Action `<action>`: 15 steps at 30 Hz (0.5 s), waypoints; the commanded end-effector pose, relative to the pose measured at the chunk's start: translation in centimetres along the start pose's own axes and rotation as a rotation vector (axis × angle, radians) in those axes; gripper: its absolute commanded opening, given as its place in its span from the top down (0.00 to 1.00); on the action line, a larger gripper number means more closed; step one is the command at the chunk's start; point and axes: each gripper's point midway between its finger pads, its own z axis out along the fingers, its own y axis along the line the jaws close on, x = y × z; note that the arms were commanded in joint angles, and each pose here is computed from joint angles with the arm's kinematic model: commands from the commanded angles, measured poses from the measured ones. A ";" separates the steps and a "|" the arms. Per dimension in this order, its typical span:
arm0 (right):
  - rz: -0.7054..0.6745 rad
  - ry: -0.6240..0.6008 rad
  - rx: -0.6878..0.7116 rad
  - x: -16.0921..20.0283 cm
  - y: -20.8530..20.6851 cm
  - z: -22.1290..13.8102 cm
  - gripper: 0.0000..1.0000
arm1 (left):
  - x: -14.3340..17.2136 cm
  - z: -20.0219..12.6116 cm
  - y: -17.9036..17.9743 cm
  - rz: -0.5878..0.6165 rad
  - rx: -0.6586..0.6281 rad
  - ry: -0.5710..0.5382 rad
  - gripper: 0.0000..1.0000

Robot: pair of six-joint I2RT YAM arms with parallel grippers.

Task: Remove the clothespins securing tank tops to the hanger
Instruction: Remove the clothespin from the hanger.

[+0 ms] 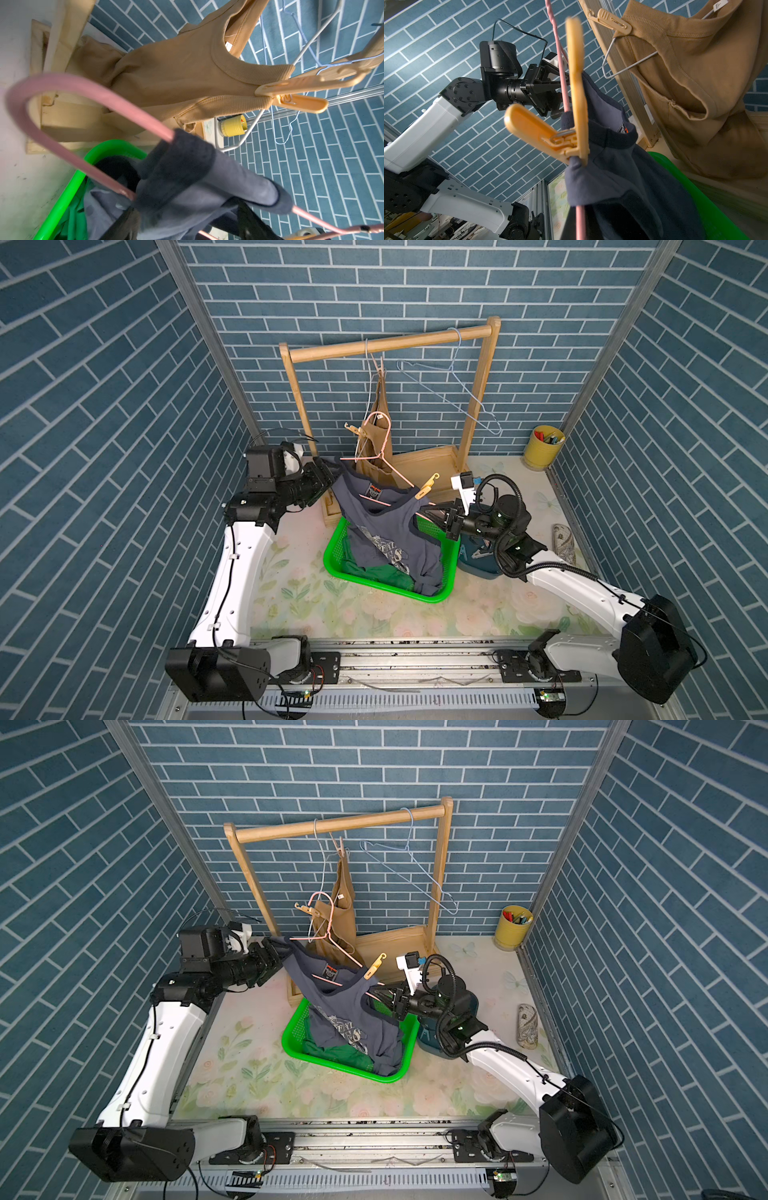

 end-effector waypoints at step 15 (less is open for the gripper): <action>-0.063 -0.079 -0.055 -1.3 2.2 -0.7 1.00 | 0.1 -4.5 -1.0 0.015 -0.109 -0.032 0.12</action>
